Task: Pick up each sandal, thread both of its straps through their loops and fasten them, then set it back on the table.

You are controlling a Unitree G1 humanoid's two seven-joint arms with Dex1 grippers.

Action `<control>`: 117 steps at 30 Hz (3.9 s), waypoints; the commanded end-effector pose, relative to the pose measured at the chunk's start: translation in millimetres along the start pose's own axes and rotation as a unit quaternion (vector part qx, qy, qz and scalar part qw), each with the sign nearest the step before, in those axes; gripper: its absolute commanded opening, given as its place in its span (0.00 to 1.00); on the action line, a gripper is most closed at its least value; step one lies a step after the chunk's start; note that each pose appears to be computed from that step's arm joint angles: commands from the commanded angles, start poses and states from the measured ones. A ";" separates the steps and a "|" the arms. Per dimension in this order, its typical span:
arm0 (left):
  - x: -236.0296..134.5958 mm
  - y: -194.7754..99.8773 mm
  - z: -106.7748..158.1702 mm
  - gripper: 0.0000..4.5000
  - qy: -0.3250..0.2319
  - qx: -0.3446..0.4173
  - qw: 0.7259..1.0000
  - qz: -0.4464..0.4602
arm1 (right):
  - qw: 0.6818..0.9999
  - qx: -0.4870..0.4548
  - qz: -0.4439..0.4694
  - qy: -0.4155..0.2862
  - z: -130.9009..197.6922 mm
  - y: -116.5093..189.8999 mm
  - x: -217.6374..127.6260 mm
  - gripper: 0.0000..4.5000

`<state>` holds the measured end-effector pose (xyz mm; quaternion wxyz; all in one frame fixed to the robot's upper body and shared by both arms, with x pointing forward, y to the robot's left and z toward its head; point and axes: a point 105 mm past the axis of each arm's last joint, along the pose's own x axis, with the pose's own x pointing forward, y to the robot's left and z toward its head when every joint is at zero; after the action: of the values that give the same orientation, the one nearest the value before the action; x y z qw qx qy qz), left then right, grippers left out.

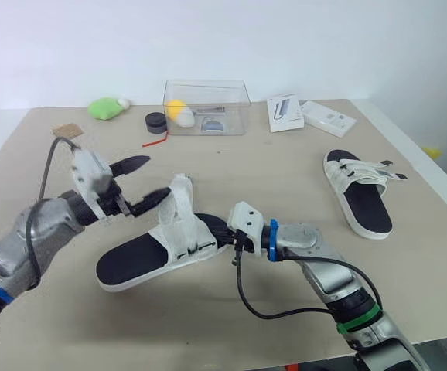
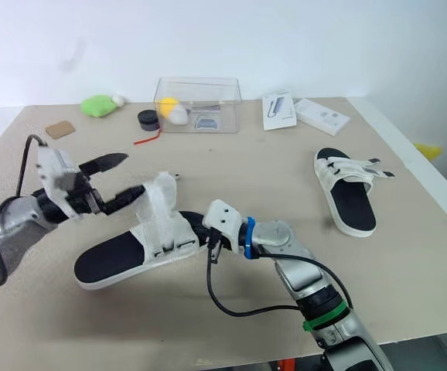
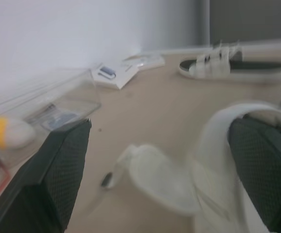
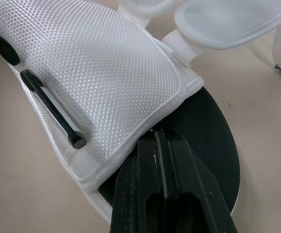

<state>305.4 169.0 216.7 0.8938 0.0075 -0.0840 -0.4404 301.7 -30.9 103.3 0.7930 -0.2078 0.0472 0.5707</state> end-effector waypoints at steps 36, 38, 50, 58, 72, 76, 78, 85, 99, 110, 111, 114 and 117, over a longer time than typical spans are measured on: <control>-66.4 -82.0 -102.7 0.99 0.257 -0.165 0.938 -0.163 | 0.999 0.024 0.033 0.027 -10.7 12.4 -1.1 0.00; -62.9 -83.2 -96.8 0.99 0.242 -0.174 0.940 -0.168 | 0.999 0.029 0.035 0.021 -8.1 12.6 -1.6 0.00; -26.9 -117.6 -68.0 0.99 0.195 -0.260 0.927 -0.188 | 0.998 0.048 0.036 0.003 -1.2 11.8 1.3 0.00; -6.2 -124.5 -96.5 0.99 0.204 -0.263 0.934 -0.133 | 0.998 0.050 0.034 0.006 -2.8 13.8 -0.2 0.00; 11.5 -122.6 -100.1 0.70 0.161 -0.283 0.942 -0.089 | 0.998 0.049 0.033 0.006 -2.4 13.3 0.6 0.00; 11.8 -122.8 -99.9 0.24 0.160 -0.285 0.941 -0.090 | 0.998 0.048 0.033 0.006 -2.1 13.4 0.9 0.00; 11.9 -123.3 -99.7 0.05 0.160 -0.287 0.940 -0.091 | 0.998 0.048 0.033 0.006 -2.4 13.6 0.6 0.00; -5.1 -126.7 -91.7 0.01 0.189 -0.285 0.929 -0.139 | 0.998 0.048 0.035 0.009 -4.0 14.4 -1.0 0.00; -22.5 -72.0 -17.2 0.01 0.228 -0.252 0.923 -0.181 | 0.998 0.048 0.042 0.013 -5.9 19.4 3.7 0.00; -26.8 -30.8 -4.7 0.01 0.268 -0.305 0.887 -0.220 | 0.998 0.048 0.045 0.010 -5.0 22.2 9.2 0.00; -28.0 -28.2 -6.9 0.01 0.275 -0.306 0.882 -0.228 | 0.998 0.047 0.045 0.009 -4.8 22.2 9.7 0.00; -28.7 -18.1 -13.0 0.01 0.294 -0.286 0.878 -0.246 | 0.998 0.046 0.044 0.008 -3.9 21.9 10.7 0.00; -27.0 -11.9 -11.6 0.01 0.296 -0.286 0.871 -0.267 | 0.998 0.047 0.043 0.008 -3.7 22.0 11.0 0.00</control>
<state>280.4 179.0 192.2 0.6948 -0.1087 0.3286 -0.6305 288.3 -17.4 103.2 0.7794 -0.1700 0.0641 0.5996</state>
